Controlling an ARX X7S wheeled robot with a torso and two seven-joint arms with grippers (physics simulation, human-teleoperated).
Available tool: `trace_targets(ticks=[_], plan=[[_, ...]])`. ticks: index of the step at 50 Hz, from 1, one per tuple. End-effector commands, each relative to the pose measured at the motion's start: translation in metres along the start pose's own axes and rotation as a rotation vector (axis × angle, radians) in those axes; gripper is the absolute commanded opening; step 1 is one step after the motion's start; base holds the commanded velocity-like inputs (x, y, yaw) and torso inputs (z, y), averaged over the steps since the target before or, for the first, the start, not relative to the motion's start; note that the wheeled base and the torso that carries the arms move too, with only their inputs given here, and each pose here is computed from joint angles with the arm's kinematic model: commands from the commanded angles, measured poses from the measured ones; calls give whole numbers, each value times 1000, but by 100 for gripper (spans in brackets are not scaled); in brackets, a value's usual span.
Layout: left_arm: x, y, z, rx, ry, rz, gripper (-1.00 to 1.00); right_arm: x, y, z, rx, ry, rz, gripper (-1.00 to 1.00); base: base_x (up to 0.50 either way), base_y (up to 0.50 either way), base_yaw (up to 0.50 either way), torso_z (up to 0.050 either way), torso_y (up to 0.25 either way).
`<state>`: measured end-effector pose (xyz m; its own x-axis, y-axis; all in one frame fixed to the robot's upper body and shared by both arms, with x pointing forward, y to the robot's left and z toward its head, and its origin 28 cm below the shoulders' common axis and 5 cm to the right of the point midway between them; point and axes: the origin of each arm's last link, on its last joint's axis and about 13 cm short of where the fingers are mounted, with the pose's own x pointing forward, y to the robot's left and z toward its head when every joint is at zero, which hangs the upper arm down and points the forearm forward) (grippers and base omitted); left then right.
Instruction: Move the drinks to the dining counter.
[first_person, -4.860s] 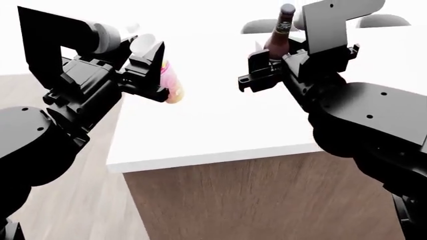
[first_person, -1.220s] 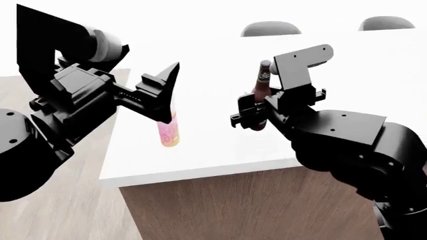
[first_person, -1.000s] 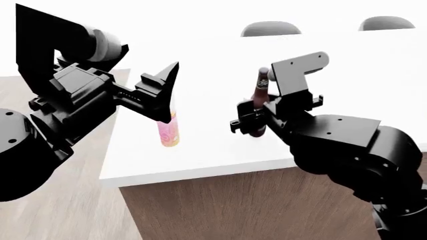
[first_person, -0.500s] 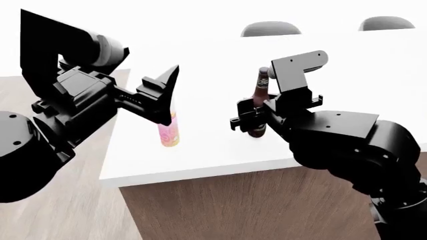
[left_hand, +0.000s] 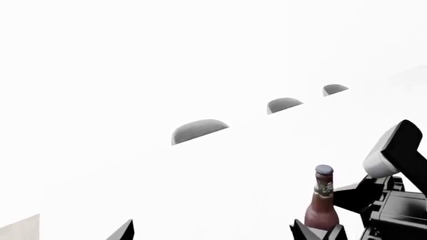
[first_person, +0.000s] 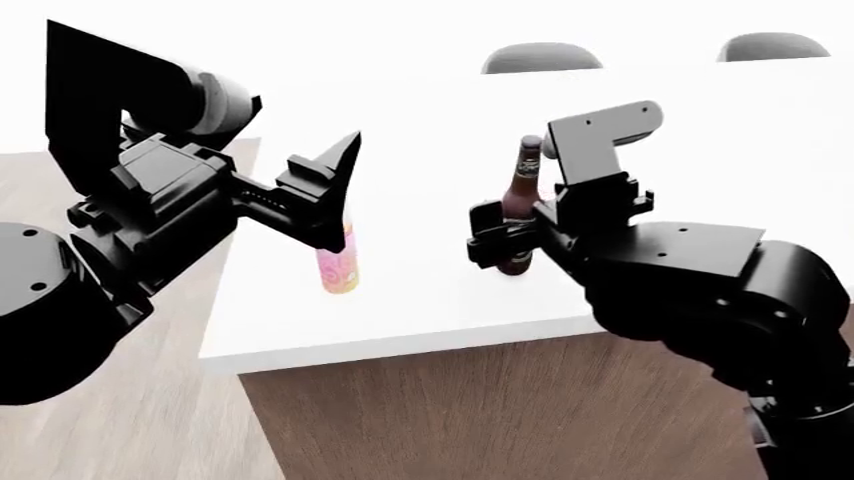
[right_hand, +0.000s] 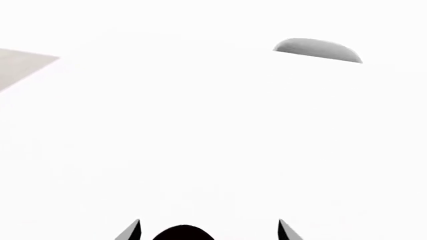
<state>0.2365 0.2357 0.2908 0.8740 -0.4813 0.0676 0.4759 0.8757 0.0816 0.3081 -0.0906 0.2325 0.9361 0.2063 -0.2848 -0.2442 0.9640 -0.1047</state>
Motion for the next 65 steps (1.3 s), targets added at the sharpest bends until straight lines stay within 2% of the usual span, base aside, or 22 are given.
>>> trace_targets(ticks=[1,16,34,39,41,42,43,46,50,51,52,54,57,60,65], plan=[[0,0,-1,0,2,0,100,-5,-2,5,1,-26,-8,100,0,0,0,0,0],[-1,-1,0,0,-3,-3,100,-55,-2,36,-5,-185,-20,100,0,0,0,0,0],[-6,-3,11,15,-27,1,100,-98,-1,64,-21,-349,-68,100,0,0,0,0,0],[-7,-3,15,-2,-55,16,100,-106,-1,72,-28,-398,-99,100,0,0,0,0,0],[-8,-4,19,-9,-99,35,100,-111,1,76,-17,-441,-101,100,0,0,0,0,0],[-9,-3,21,23,-126,90,100,-113,1,78,-11,-467,-113,100,0,0,0,0,0],[-11,-5,26,-17,-167,75,100,-116,1,80,-1,-488,-118,100,0,0,0,0,0],[-17,-6,35,-33,-246,102,100,-123,2,85,28,-561,-144,100,0,0,0,0,0],[-22,-4,44,-60,-348,194,100,-133,3,91,51,-668,-176,100,0,0,0,0,0],[-23,-4,45,-68,-365,209,100,-134,3,91,49,-675,-192,100,0,0,0,0,0],[-25,-2,50,-90,-426,268,100,-137,4,93,57,-694,-184,100,0,0,0,0,0],[-30,-1,56,-125,-475,286,100,-141,6,94,50,-705,-185,100,0,0,0,0,0],[-33,0,59,-131,-492,296,100,-146,8,95,34,-719,-186,100,0,0,0,0,0],[-39,0,65,-152,-570,352,100,-150,8,96,29,-728,-190,100,0,0,0,0,0],[-48,1,72,-184,-639,375,100,-159,9,98,21,-753,-200,100,0,0,0,0,0]])
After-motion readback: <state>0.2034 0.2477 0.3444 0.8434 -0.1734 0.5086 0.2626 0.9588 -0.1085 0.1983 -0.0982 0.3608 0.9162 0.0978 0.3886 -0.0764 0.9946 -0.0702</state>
